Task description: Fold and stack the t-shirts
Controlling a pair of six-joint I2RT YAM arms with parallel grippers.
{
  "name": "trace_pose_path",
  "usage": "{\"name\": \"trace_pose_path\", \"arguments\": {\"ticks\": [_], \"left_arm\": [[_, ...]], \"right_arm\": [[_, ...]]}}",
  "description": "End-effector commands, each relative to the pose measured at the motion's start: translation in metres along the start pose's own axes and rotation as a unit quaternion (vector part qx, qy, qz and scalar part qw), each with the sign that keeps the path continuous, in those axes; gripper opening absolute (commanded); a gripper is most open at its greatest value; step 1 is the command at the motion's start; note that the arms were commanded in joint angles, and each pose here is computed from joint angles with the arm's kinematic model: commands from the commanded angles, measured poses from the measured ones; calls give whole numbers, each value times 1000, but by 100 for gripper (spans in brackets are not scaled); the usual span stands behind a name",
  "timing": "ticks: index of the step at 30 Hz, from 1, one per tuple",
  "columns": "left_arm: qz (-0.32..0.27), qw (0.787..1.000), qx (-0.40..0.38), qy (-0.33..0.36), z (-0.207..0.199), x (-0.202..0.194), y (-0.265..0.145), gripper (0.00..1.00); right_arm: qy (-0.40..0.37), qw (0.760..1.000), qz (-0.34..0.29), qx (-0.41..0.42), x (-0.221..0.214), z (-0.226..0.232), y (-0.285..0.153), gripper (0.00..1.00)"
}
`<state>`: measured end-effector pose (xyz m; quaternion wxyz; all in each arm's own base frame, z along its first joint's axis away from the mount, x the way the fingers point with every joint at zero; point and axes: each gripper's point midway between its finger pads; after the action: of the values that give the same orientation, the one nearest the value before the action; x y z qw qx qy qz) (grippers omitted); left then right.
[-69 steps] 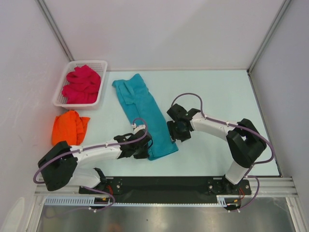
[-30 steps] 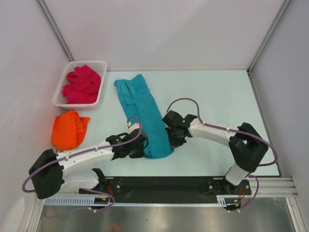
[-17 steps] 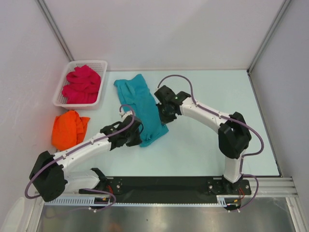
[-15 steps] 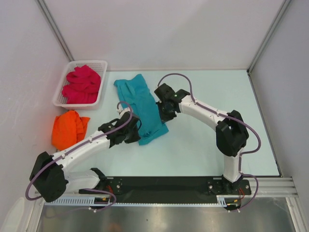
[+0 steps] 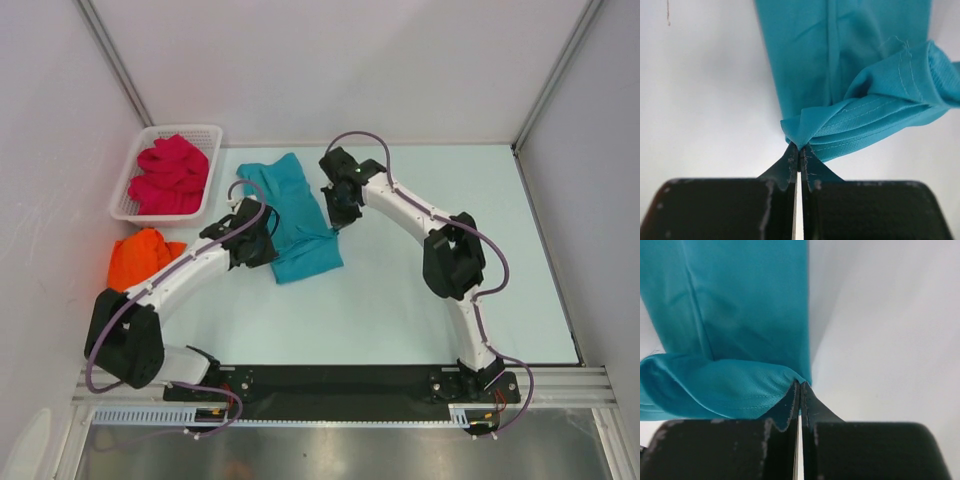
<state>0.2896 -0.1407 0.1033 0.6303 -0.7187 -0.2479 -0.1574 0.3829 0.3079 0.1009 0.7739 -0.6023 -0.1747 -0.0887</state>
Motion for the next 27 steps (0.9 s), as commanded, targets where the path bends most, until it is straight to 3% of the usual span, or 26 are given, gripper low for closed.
{"name": "trace_pose_path", "arguments": {"ticks": [1,9,24,25,27], "left_arm": [[-14,1000,-2,10,0,21,5,2],[-7,1000,15,0,15,32,21,2],[6,998,50,-24,38,71,61,2],[8,998,51,-23,39,71,63,2],[11,998,51,-25,39,74,68,3]], "right_arm": [[-16,1000,-5,10,26,5,0,0],[-11,999,-9,33,53,12,19,0],[14,999,-29,26,85,-27,53,2],[13,999,-32,25,88,-29,52,4],[12,999,-44,24,94,-30,49,24]]}}
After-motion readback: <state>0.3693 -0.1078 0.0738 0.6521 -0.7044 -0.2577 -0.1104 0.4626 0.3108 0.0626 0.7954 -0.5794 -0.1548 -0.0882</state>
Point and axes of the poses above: each gripper's point midway between its finger pads, its own y axis out along the fingers, its own z axis along the line the jaws close on, x = y × z, and after that the axes turned 9 degrees about y, right-handed
